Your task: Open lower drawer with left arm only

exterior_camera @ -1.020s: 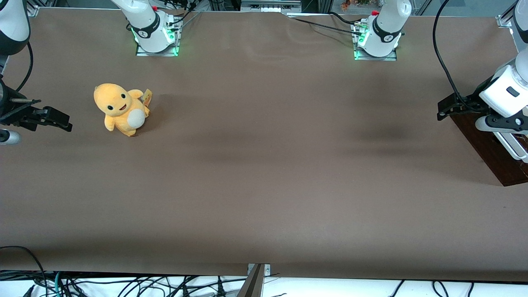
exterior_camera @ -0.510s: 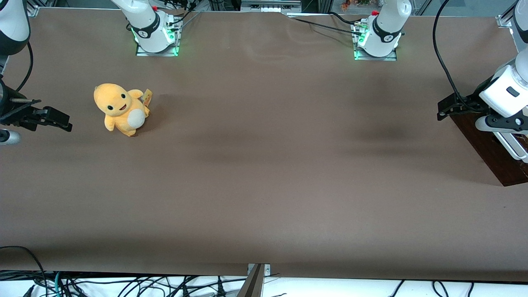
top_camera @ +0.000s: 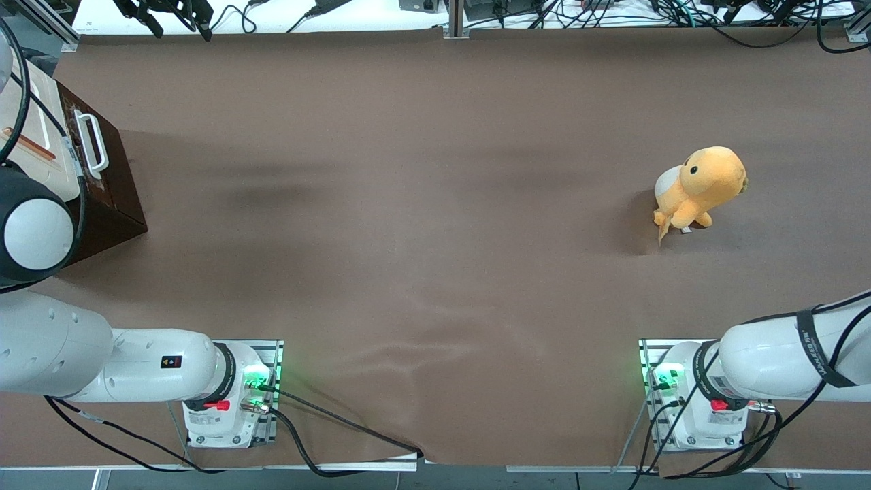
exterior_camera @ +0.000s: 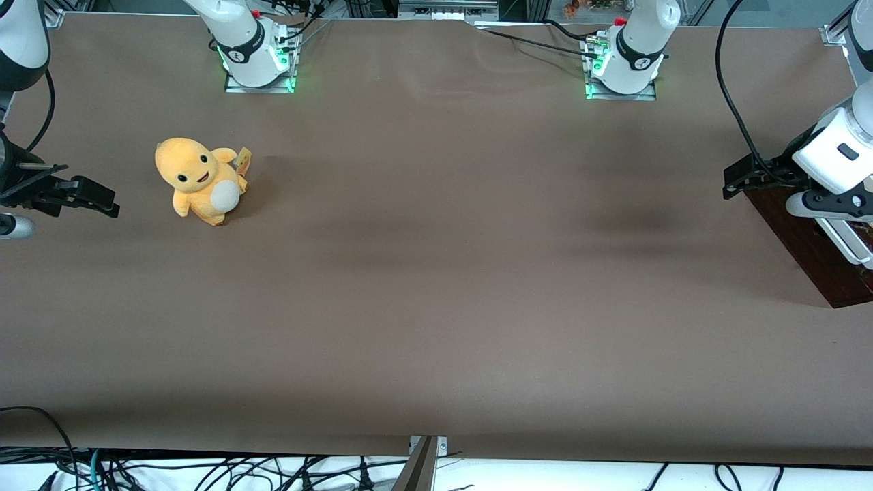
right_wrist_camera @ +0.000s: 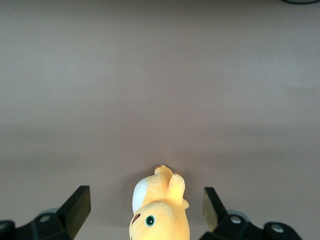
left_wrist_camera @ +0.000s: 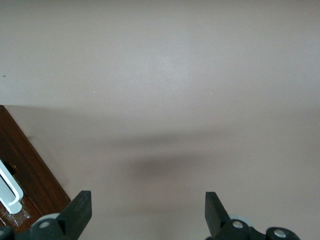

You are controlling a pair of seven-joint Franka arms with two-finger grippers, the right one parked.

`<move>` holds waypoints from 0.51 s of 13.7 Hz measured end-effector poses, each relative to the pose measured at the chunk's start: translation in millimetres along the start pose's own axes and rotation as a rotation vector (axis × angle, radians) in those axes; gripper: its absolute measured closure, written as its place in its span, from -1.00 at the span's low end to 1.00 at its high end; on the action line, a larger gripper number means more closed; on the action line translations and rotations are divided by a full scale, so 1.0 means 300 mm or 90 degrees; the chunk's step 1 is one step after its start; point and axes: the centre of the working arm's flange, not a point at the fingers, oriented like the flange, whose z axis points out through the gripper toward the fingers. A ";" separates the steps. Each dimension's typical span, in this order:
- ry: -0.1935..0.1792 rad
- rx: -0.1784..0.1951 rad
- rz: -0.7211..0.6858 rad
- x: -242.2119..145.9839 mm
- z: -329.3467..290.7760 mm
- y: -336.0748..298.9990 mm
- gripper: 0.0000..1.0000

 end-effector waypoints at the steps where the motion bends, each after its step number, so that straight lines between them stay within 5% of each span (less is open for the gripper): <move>1: 0.000 0.000 0.000 0.000 0.000 0.000 -1.00; 7: -0.005 0.000 -0.003 0.005 0.013 0.000 -1.00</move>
